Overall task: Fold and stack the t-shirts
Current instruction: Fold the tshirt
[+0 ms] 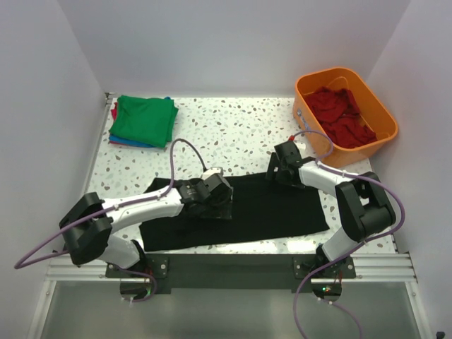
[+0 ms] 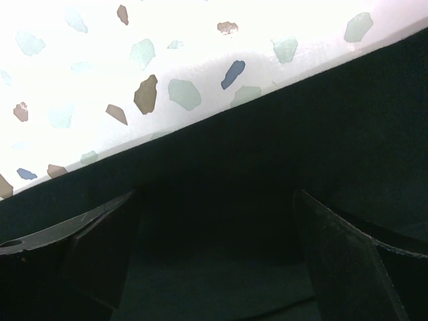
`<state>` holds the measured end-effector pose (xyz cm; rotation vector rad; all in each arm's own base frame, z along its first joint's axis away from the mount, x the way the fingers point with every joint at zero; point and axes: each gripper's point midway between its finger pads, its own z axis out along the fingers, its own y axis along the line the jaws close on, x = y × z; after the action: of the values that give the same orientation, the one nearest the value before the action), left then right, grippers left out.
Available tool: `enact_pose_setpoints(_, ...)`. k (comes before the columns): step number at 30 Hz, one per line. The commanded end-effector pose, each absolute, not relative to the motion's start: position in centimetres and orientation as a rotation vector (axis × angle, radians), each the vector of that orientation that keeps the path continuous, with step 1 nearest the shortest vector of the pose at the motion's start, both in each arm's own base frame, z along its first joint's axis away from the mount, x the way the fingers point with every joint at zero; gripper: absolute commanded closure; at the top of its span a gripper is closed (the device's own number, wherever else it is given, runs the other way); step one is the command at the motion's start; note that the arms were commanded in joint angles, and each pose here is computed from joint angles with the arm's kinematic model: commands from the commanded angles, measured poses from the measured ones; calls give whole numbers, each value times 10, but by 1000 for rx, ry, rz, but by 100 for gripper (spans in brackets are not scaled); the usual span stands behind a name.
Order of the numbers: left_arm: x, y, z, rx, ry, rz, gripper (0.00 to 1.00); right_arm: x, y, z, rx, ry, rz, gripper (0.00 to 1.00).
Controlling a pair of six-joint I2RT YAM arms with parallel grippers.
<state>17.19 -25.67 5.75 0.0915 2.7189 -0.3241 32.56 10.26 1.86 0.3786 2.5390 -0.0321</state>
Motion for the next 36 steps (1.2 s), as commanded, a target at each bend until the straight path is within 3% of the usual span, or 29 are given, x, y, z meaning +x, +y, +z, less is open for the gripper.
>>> enact_pose_setpoints(1, 180, -264, 96, 87, 2587, -452, 0, 312, 95, 8, 404, 2592, -79, 1)
enact_pose_setpoints(5, 212, -212, 103, -87, 2521, -204, 0, 312, 97, 8, 402, 2593, -72, 1)
enact_pose_setpoints(8, 231, -191, 95, -144, 2511, -168, 0, 311, 97, 7, 407, 2596, -71, 1)
enact_pose_setpoints(12, 238, -209, 89, -94, 2505, -273, 0, 311, 96, 6, 409, 2599, -76, 1)
enact_pose_setpoints(22, 223, -216, 43, -81, 2644, -267, 0, 310, 94, 4, 408, 2603, -94, 1)
enact_pose_setpoints(36, 205, -234, 52, -20, 2659, -396, 0, 309, 90, 4, 404, 2611, -129, 1)
